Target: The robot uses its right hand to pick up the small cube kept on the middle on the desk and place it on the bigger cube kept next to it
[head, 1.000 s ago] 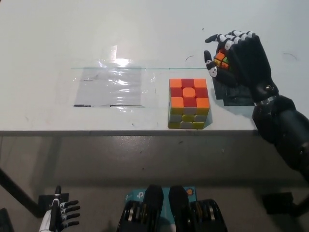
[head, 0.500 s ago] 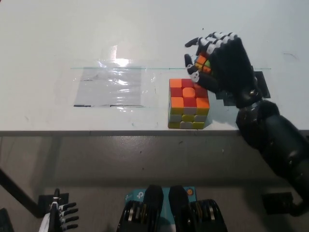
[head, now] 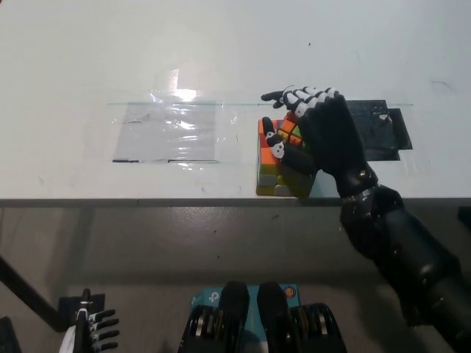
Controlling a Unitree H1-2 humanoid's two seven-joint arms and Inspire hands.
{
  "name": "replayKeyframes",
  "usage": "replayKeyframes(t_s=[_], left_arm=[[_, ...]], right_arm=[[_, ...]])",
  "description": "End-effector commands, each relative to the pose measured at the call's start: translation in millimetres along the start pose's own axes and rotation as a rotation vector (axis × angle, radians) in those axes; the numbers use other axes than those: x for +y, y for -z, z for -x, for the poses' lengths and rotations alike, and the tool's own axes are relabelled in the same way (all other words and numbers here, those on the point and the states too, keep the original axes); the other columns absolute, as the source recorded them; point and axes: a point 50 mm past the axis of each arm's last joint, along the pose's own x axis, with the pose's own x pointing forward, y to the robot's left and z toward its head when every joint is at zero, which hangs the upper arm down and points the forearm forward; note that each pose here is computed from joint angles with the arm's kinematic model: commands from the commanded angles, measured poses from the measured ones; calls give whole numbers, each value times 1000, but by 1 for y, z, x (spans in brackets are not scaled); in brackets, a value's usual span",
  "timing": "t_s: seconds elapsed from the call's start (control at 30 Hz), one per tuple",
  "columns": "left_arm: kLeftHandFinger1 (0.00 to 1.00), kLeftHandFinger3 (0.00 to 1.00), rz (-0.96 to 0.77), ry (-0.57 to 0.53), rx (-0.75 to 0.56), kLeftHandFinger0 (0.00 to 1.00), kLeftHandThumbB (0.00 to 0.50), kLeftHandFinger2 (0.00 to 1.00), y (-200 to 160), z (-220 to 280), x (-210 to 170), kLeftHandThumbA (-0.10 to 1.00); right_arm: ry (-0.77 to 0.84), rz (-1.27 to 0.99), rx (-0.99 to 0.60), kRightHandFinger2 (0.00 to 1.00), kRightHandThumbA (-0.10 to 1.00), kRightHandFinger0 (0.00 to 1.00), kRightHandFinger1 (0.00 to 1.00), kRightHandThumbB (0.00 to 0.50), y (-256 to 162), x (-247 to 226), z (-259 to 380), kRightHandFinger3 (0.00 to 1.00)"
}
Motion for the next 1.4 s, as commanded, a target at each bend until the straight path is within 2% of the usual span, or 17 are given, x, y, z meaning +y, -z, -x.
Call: replayKeyframes(t_s=[0.0, 0.2, 0.3, 0.33, 0.4, 0.53, 0.57, 0.6, 0.63, 0.67, 0.7, 0.73, 0.77, 0.87, 1.0, 1.13, 1.37], left_arm=[[625, 593, -17, -26, -35, 625, 172, 630, -5, 0, 10, 1000], [622, 571, -22, -21, -29, 637, 179, 618, -2, 2, 10, 1000], [659, 605, -22, -22, -17, 679, 190, 646, 3, 5, 11, 1000], [661, 609, -26, -18, -15, 685, 184, 644, 4, 6, 12, 1000], [650, 601, -44, -16, -16, 669, 181, 634, 3, 6, 11, 1000], [630, 588, -56, -8, -17, 661, 176, 635, 2, 6, 11, 1000], [631, 633, -56, -8, -17, 659, 177, 651, 2, 5, 11, 1000], [633, 637, -58, -6, -18, 655, 179, 661, 1, 5, 10, 1000], [633, 638, -59, -5, -18, 655, 178, 662, 0, 5, 10, 1000], [636, 637, -54, -5, -20, 657, 192, 661, 0, 5, 10, 1000], [635, 630, -50, -7, -19, 649, 195, 660, -1, 5, 9, 1000], [634, 626, -48, -8, -18, 643, 185, 657, -1, 4, 8, 1000], [632, 620, -49, -7, -19, 633, 182, 650, -1, 4, 8, 1000], [638, 619, -52, -4, -15, 633, 199, 647, 0, 3, 9, 1000], [654, 603, -49, 0, -11, 667, 231, 650, -2, 1, 7, 1000], [623, 584, -43, 6, -18, 632, 206, 629, -2, 2, 5, 1000], [615, 633, -53, 0, -21, 630, 175, 620, -3, 2, 4, 1000]], right_arm=[[14, -9, -16, 549, -100, 0, 0, 244, 1, -4, -10, 678], [1, -33, -15, 547, -100, 0, 0, 191, 1, 6, -1, 677], [-15, -31, -5, 632, -100, 0, 0, 197, -1, 10, 7, 780], [-33, -38, -4, 641, -100, 0, 9, 151, -1, 12, 10, 875], [-41, -30, -4, 509, -100, 0, 0, 4, -2, 13, 11, 859], [-14, -59, 4, 347, -100, 0, 0, 0, -6, 17, 10, 871], [-12, -65, 14, 357, -90, 0, 14, 0, -7, 18, 10, 965], [0, -68, 16, 324, 32, 0, 39, 1, -7, 19, 10, 1000], [1, -68, 16, 275, 33, 0, 11, 0, -7, 19, 10, 1000], [-18, -50, 32, 566, 222, 125, 277, 24, -9, 21, 9, 1000], [-18, -18, 30, 759, 370, 335, 535, 106, -10, 24, 9, 1000], [-17, 9, 24, 870, 445, 536, 709, 74, -11, 26, 9, 1000], [-18, 23, 22, 1000, 510, 632, 800, 70, -12, 27, 8, 1000], [-48, 73, 23, 1000, 685, 821, 1000, 60, -13, 28, 4, 1000], [-45, 122, 14, 1000, 722, 928, 1000, 55, -12, 27, 2, 1000], [-42, 131, 7, 1000, 725, 924, 1000, 53, -10, 26, 1, 1000], [-17, 146, -3, 1000, 593, 935, 1000, 65, -5, 27, 2, 1000]])
